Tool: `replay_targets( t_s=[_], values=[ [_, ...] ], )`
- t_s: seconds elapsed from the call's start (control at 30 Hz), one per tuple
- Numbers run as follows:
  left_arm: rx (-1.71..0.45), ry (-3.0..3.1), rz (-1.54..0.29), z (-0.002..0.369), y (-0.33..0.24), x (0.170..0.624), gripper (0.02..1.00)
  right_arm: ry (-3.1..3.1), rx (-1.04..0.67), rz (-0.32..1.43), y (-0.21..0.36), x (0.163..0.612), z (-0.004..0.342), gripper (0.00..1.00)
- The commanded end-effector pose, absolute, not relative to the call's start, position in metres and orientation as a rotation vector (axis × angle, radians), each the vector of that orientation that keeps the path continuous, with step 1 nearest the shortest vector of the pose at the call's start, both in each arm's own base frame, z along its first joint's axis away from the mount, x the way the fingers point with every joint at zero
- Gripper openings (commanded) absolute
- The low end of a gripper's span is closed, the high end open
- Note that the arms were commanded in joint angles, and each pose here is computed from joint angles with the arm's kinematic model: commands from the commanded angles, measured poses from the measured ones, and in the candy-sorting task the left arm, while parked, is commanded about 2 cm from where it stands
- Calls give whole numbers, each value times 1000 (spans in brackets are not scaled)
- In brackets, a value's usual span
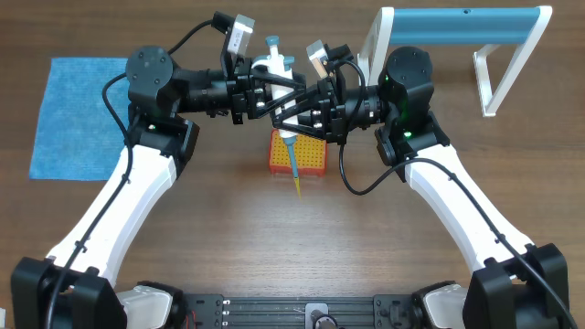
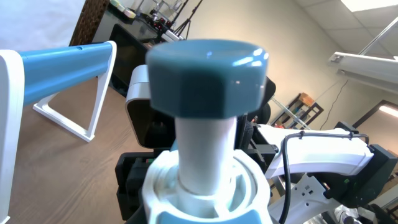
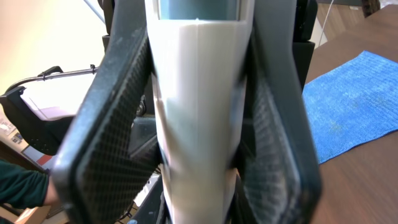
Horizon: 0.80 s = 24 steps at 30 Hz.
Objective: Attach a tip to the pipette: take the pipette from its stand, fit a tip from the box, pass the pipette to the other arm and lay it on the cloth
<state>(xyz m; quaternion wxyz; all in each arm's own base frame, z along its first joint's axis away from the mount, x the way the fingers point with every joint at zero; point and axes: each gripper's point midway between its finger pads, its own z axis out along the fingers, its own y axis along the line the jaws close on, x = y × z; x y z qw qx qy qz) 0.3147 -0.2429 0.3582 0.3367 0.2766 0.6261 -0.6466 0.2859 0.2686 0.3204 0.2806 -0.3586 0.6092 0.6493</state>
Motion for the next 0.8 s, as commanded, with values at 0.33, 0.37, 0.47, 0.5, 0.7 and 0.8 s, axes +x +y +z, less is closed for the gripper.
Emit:
replay_targets(
  t_s=[0.33,0.37,0.47,0.5,0.7,0.8],
  values=[
    [653,1632,-1647,367,-220,332,27,1553,-1056,1724,248,280,335,807],
    [645,1632,-1640,367,-216,334,27,1563,-1044,1723,240,283,335,805],
    [627,1627,-1610,368,-207,340,27,1544,-1023,1654,214,297,338,805],
    [620,1626,-1595,367,-204,343,27,1528,-1024,1619,205,301,340,805],
    [257,1981,-1349,277,-185,386,27,1503,-888,1356,126,340,350,807],
    [161,2068,-1299,259,-178,389,25,1484,-825,1232,95,352,356,809]
  ],
)
